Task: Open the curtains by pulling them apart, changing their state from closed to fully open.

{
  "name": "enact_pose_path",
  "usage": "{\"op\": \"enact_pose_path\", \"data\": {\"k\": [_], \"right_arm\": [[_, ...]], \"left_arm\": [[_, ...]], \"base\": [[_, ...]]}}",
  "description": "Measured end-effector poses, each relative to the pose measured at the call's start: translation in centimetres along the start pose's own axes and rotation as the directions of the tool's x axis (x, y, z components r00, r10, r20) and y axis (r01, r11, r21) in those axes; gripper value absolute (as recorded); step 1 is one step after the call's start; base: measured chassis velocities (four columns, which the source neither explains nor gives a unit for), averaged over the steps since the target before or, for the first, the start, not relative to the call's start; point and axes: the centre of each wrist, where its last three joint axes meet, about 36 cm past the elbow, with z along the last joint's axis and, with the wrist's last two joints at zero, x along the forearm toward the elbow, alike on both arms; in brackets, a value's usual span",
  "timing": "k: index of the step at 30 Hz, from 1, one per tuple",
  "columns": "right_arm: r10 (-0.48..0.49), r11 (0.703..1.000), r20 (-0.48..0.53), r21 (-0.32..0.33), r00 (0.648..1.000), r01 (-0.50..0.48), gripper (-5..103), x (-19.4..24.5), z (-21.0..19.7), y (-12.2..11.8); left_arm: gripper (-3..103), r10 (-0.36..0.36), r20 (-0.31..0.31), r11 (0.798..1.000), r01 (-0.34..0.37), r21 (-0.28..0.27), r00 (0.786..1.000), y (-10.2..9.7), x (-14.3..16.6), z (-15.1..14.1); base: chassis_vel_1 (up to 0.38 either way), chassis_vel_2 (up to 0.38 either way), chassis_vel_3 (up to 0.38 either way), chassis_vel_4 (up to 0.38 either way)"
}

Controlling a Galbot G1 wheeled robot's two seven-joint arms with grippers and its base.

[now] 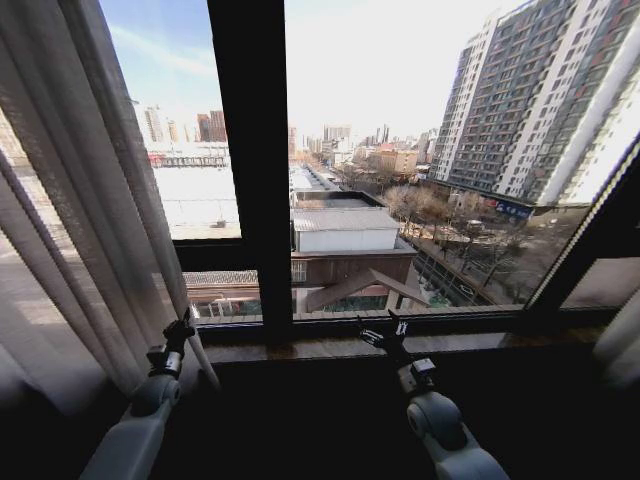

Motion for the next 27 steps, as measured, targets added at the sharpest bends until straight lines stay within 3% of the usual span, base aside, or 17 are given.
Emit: {"op": "enact_pose_path", "data": {"k": [15, 27], "right_arm": [[0.0, 1.0, 0.0, 0.0, 1.0, 0.0, 100, 0.0, 0.0, 0.0], [0.0, 1.0, 0.0, 0.0, 1.0, 0.0, 100, 0.0, 0.0, 0.0]], "left_arm": [[0, -0.003, 0.001, 1.0, 0.003, 0.0, 1.0, 0.7, 1.1, 0.3], [0, -0.013, 0.002, 1.0, 0.013, -0.006, 1.0, 1.5, 1.8, 0.3]], "base": [[0.006, 0.008, -0.004, -0.009], [0.106, 0.134, -0.116, -0.145]]}}
